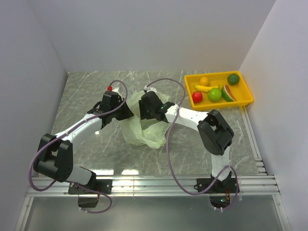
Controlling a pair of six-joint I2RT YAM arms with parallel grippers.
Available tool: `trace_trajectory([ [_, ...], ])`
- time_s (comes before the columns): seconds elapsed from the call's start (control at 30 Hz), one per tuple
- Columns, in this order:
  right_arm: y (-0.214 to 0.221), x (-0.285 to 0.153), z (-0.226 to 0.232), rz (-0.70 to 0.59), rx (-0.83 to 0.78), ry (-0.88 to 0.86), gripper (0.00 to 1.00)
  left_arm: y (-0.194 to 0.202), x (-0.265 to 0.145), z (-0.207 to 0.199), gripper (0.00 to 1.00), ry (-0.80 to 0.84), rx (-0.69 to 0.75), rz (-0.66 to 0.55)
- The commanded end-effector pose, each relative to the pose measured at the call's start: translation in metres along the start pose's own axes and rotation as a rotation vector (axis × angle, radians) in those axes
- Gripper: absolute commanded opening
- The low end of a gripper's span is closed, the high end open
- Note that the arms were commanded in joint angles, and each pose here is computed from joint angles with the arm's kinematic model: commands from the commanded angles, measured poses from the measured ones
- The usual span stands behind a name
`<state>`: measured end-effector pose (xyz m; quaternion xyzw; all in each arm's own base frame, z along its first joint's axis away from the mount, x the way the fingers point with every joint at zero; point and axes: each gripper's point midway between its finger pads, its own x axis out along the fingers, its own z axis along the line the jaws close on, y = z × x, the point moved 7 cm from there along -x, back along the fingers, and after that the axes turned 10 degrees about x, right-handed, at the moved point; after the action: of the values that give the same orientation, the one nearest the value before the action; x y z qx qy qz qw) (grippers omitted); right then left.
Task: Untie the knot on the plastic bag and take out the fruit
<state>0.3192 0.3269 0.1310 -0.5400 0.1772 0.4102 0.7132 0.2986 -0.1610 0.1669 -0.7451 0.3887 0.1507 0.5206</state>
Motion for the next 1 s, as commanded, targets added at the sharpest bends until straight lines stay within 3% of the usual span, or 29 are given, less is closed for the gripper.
trace_trajectory([
  [0.0, -0.040, -0.003, 0.000, -0.185, 0.103, 0.082, 0.61, -0.006, -0.009, -0.012, 0.14, 0.058, -0.008, -0.012],
  [0.13, -0.047, 0.007, -0.002, -0.232, 0.097, 0.087, 0.84, 0.003, -0.011, -0.013, 0.14, 0.071, -0.015, 0.010],
  [0.23, -0.050, 0.016, 0.001, -0.247, 0.091, 0.066, 0.89, 0.006, -0.012, -0.015, 0.14, 0.085, -0.015, 0.025],
  [0.67, -0.062, 0.056, -0.008, -0.287, 0.175, 0.207, 0.91, 0.023, -0.023, -0.046, 0.14, 0.192, 0.051, 0.104],
  [0.97, -0.067, 0.044, -0.012, -0.238, 0.148, 0.118, 0.89, 0.043, -0.035, -0.033, 0.19, 0.114, 0.043, 0.111],
])
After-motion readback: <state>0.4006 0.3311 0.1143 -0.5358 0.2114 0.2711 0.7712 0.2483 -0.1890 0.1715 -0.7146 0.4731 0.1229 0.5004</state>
